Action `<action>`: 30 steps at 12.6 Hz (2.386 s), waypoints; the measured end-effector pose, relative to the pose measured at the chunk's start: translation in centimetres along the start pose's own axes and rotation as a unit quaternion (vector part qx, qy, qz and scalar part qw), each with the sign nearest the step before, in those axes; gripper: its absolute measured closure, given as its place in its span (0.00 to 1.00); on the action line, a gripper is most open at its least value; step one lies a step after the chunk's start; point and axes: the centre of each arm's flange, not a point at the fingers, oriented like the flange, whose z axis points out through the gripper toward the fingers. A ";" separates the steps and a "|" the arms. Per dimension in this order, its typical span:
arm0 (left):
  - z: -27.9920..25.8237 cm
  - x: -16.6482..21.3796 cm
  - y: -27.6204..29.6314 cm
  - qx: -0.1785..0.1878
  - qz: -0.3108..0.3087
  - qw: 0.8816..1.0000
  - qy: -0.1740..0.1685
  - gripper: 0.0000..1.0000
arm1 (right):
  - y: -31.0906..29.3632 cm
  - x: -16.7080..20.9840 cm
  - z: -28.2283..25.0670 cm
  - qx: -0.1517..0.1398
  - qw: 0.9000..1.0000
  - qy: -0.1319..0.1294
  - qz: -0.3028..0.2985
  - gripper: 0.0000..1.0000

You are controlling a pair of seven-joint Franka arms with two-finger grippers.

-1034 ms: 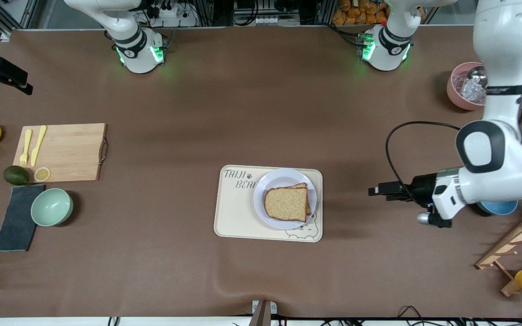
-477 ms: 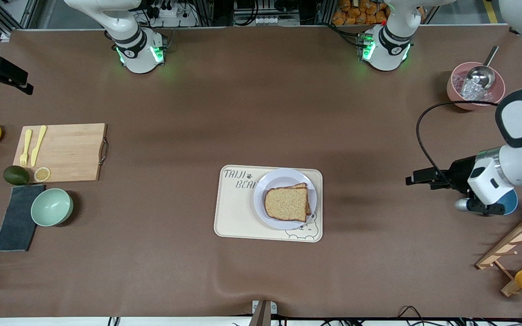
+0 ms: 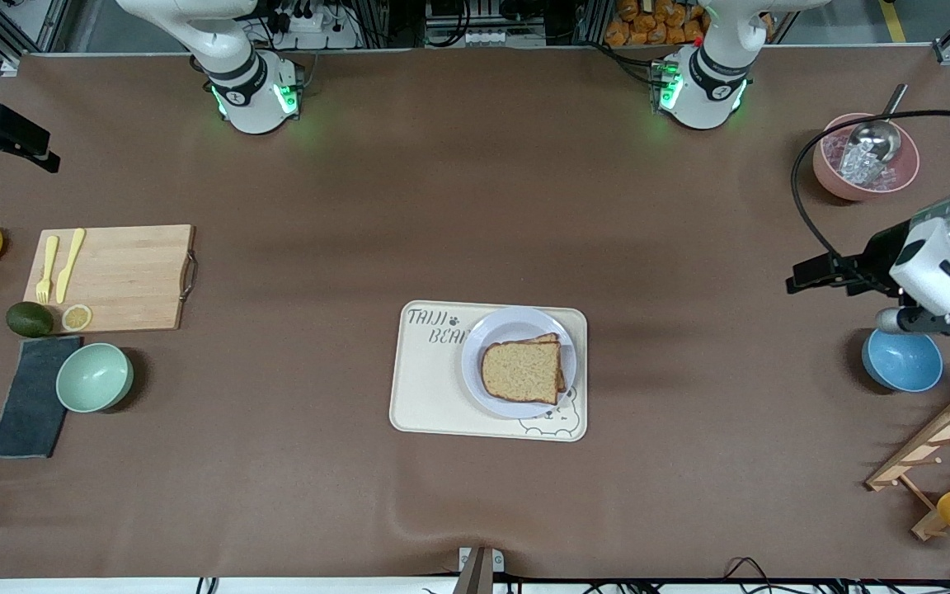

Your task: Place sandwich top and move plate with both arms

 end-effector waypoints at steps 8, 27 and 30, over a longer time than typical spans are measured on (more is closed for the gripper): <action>-8.7 -4.5 -1.4 0.047 -0.025 0.998 0.032 0.00 | 0.0 0.0 0.0 0.000 1.000 0.000 0.000 0.00; -11.1 -7.7 -1.6 0.049 -0.031 0.998 0.031 0.00 | 0.0 0.0 0.0 0.000 1.000 0.000 0.000 0.00; -10.8 -7.8 0.0 0.050 -0.016 0.998 0.029 0.00 | 0.0 0.0 0.0 0.000 1.000 0.000 0.000 0.00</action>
